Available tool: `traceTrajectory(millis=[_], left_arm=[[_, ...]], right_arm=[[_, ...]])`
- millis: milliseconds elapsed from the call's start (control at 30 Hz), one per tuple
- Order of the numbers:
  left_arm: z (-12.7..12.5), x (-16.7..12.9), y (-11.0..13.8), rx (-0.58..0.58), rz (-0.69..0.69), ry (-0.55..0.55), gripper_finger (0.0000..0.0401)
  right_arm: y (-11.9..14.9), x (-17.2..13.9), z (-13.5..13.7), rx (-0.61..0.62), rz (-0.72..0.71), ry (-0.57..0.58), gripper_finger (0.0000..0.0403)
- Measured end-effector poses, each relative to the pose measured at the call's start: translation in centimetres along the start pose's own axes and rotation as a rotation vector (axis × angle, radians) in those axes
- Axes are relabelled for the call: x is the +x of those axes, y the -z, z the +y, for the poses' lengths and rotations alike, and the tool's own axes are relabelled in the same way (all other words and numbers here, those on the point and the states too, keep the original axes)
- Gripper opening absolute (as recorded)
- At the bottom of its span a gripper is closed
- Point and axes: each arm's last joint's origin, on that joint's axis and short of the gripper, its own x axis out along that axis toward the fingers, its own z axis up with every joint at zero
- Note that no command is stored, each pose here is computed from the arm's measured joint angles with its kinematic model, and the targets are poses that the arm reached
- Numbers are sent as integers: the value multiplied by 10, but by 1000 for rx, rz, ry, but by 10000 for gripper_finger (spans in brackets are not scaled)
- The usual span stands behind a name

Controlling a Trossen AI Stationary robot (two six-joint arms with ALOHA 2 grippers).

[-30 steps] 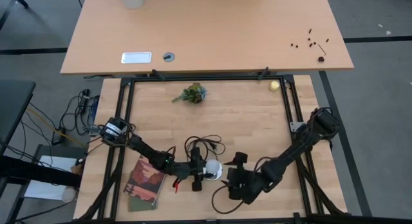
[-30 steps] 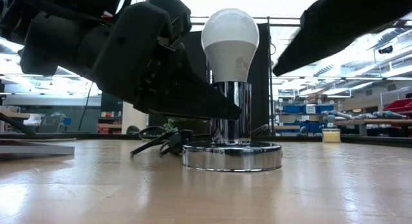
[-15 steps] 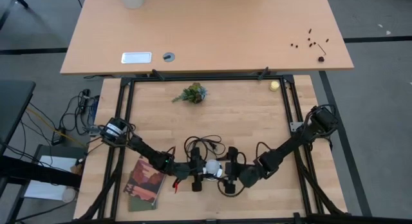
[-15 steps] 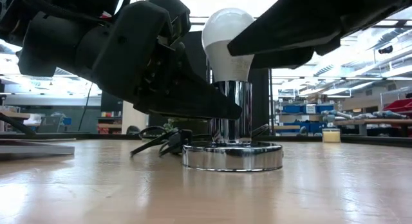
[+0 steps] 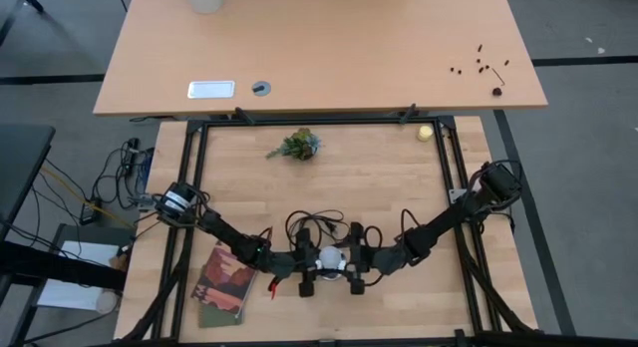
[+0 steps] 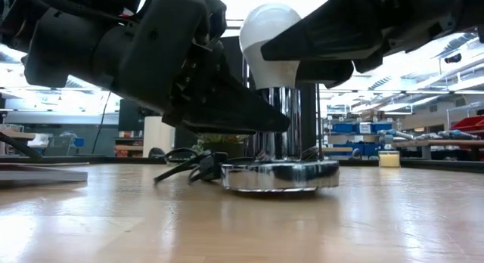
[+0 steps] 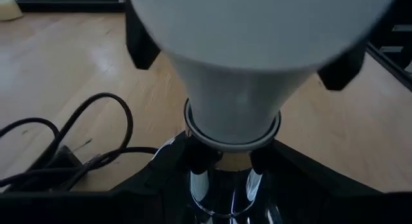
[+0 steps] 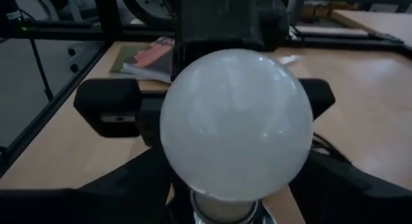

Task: Screw lightbulb
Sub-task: Insert the white lightbulb into the lamp socket

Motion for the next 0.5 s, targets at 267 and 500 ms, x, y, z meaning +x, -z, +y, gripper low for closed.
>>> traceTrajectory(millis=[267, 500], left_arm=[[-2, 7, -13, 19, -30, -6, 188], [-2, 9, -16, 15, -28, -10, 188]], right_arm=[[-5, 3, -4, -18, -34, -21, 274], [-5, 3, -4, -16, -35, -27, 280]])
